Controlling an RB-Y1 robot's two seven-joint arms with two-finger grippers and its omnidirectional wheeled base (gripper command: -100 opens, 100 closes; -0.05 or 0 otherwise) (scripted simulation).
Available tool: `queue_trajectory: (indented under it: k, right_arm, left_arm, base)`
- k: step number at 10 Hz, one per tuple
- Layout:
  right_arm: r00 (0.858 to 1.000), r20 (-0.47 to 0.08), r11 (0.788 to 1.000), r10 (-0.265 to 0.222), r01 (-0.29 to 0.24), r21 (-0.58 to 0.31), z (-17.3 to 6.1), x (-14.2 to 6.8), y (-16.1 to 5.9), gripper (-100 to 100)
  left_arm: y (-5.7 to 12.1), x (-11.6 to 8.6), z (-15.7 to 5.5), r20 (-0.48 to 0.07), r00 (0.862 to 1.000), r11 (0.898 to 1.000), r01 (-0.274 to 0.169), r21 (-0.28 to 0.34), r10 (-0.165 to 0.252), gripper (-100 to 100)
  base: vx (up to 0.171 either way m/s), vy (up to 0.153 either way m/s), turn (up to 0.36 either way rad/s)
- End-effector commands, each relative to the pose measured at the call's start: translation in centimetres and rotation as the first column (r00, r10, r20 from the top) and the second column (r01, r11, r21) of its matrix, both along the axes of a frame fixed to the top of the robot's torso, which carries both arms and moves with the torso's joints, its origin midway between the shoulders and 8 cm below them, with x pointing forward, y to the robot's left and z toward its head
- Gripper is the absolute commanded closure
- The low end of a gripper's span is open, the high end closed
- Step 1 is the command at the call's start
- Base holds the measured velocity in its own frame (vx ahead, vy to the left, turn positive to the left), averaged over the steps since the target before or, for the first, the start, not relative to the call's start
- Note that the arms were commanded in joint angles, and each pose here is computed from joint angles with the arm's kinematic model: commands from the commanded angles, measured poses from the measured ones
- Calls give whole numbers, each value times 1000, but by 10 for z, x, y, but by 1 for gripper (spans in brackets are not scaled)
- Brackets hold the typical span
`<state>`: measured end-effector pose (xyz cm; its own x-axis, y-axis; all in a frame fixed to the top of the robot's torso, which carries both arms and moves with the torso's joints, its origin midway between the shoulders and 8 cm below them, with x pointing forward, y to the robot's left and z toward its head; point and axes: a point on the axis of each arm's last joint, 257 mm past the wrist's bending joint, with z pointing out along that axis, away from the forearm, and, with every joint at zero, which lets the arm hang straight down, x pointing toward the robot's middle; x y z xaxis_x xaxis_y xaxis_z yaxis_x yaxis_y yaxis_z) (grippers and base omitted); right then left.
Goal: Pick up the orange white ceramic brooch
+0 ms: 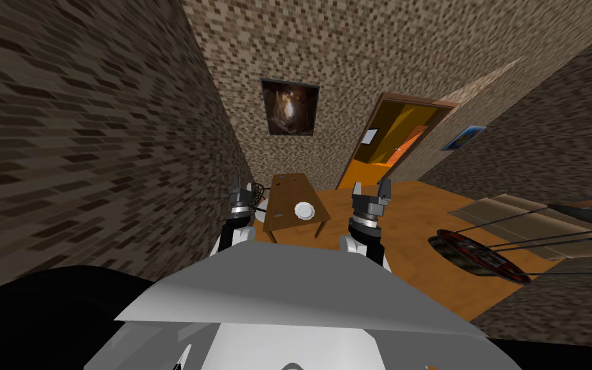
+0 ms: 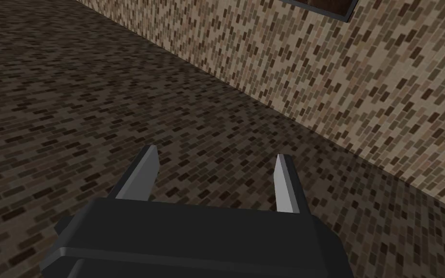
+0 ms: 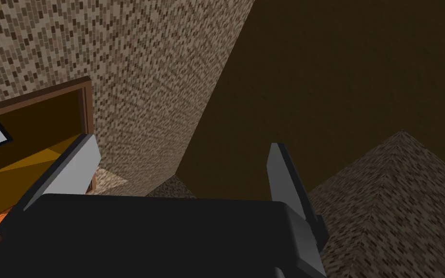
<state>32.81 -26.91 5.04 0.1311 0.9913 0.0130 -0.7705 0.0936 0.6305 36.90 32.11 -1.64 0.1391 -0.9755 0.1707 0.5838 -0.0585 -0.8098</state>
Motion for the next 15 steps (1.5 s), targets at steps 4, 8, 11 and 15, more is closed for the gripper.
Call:
queue_trajectory:
  k: [4, 8, 11, 15]
  right_arm:
    - [1000, 0, 1000, 0, 0, 0, 0, 0, 0, 0]
    - [1000, 0, 1000, 0, 0, 0, 0, 0, 0, 0]
    - [1000, 0, 1000, 0, 0, 0, 0, 0, 0, 0]
    - [1000, 0, 1000, 0, 0, 0, 0, 0, 0, 0]
  left_arm:
    - [-11, 25, -17, -69, 994, 995, 87, 54, -83, -100]
    - [-15, 66, -56, -181, 971, 986, 162, 32, -154, -100]
    - [-15, 77, -68, -215, 962, 984, 177, 17, -169, -100]
    - [-15, 77, -68, -215, 962, 984, 177, 17, -169, -100]
  base:
    - [-18, 13, -108]
    - [-34, -16, -150]
    - [-27, -30, -91]
    - [4, 5, 15]
